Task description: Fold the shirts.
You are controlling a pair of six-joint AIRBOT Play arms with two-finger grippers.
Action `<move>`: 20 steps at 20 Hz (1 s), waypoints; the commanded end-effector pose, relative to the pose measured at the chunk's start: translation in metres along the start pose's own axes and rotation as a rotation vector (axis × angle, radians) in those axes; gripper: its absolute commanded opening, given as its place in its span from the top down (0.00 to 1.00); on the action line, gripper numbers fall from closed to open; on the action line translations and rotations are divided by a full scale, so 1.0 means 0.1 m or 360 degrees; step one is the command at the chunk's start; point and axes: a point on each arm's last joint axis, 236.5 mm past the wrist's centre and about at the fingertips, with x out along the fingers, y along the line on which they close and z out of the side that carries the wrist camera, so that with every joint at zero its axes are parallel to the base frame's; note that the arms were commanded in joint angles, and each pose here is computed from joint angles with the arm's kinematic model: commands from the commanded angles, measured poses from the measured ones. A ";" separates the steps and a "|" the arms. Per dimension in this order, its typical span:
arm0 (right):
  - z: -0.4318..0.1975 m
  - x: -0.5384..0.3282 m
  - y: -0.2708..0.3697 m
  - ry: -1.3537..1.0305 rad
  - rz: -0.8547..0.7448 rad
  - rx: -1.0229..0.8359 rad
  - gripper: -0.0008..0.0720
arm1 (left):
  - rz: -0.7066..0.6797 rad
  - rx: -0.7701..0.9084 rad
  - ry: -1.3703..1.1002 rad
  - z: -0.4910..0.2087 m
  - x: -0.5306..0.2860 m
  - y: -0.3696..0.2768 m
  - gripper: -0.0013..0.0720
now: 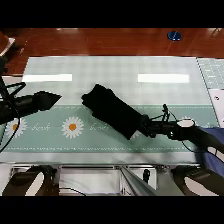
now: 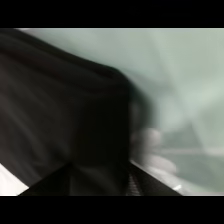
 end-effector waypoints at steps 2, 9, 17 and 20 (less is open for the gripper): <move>0.06 0.30 0.31 0.0105 0.0056 -0.0137 0.61 | 0.0000 -0.0003 0.0006 -0.01 0.01 0.00 0.95; 0.21 0.21 1.37 0.0134 0.0118 -0.0772 0.96 | -0.0002 -0.0013 0.0018 -0.02 0.01 0.00 0.95; 0.89 -1.30 2.72 -0.0223 0.0072 -0.1249 0.96 | -0.0008 -0.0013 0.0048 -0.07 0.01 -0.01 0.95; 1.15 -2.11 2.92 -0.0473 0.0108 -0.1246 0.96 | -0.0008 -0.0013 0.0048 -0.07 0.01 -0.01 0.95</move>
